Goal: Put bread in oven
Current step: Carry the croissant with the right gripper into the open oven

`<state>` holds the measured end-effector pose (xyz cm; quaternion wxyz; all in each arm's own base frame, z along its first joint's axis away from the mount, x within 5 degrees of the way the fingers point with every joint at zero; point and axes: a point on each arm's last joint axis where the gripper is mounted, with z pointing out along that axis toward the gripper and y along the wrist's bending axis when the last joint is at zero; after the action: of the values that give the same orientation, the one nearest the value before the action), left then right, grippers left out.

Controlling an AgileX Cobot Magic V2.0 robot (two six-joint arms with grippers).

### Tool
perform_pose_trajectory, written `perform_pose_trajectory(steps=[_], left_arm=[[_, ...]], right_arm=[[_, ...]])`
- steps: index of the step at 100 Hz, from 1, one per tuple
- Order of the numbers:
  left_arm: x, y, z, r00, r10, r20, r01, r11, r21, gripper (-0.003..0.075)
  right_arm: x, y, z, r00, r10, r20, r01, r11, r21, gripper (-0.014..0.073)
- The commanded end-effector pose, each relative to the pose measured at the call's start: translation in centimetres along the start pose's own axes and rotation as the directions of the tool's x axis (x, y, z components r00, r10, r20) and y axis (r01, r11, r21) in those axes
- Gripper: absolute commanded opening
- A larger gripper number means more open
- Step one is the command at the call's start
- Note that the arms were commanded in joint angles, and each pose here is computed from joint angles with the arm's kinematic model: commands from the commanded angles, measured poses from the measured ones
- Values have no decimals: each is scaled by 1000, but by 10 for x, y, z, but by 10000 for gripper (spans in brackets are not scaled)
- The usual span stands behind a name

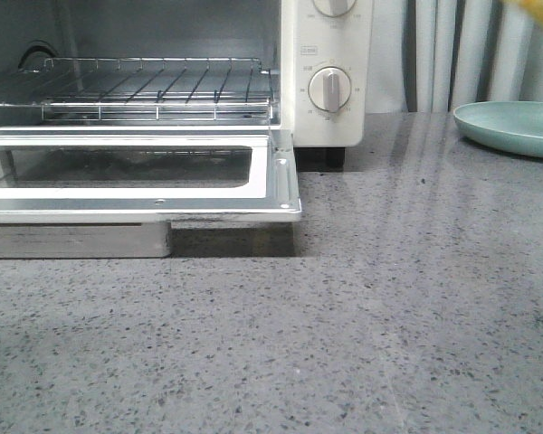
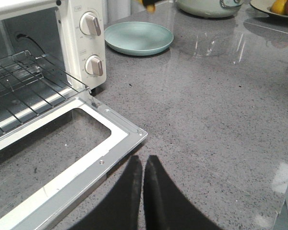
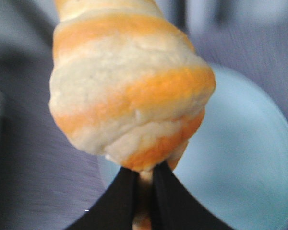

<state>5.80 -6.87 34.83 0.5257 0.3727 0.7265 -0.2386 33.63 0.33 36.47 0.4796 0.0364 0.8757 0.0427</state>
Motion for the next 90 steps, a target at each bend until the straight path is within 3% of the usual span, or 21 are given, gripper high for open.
perform_pose_trajectory(steps=[1,11,26,37,51,59,72,90], left_arm=[[-16,3,-4,994,-20,109,25,999,-42,-22],[-19,8,-5,989,-18,149,31,996,-87,-22],[-24,13,-6,980,-12,197,40,989,-143,-22],[-23,12,-6,981,-12,194,40,989,-140,-22],[-22,11,-6,984,-14,178,37,992,-121,-22],[-21,8,-6,986,-17,163,33,994,-100,-22],[-17,0,-10,990,-6,138,14,998,-53,-22],[-16,-8,-22,984,26,176,-16,998,-58,-22]], right_arm=[[-37,39,-74,956,-73,284,107,989,-105,-66],[-42,86,-126,898,-153,413,267,935,-234,-66],[-30,153,-169,848,-193,493,433,788,-437,-65],[-10,193,-177,831,-239,503,513,681,-523,-65],[18,233,-157,837,-328,438,543,600,-588,-65],[34,249,-138,840,-389,379,543,583,-605,-65],[55,268,-104,861,-433,268,497,599,-628,-65],[69,284,-70,860,-445,250,495,611,-618,-65]])
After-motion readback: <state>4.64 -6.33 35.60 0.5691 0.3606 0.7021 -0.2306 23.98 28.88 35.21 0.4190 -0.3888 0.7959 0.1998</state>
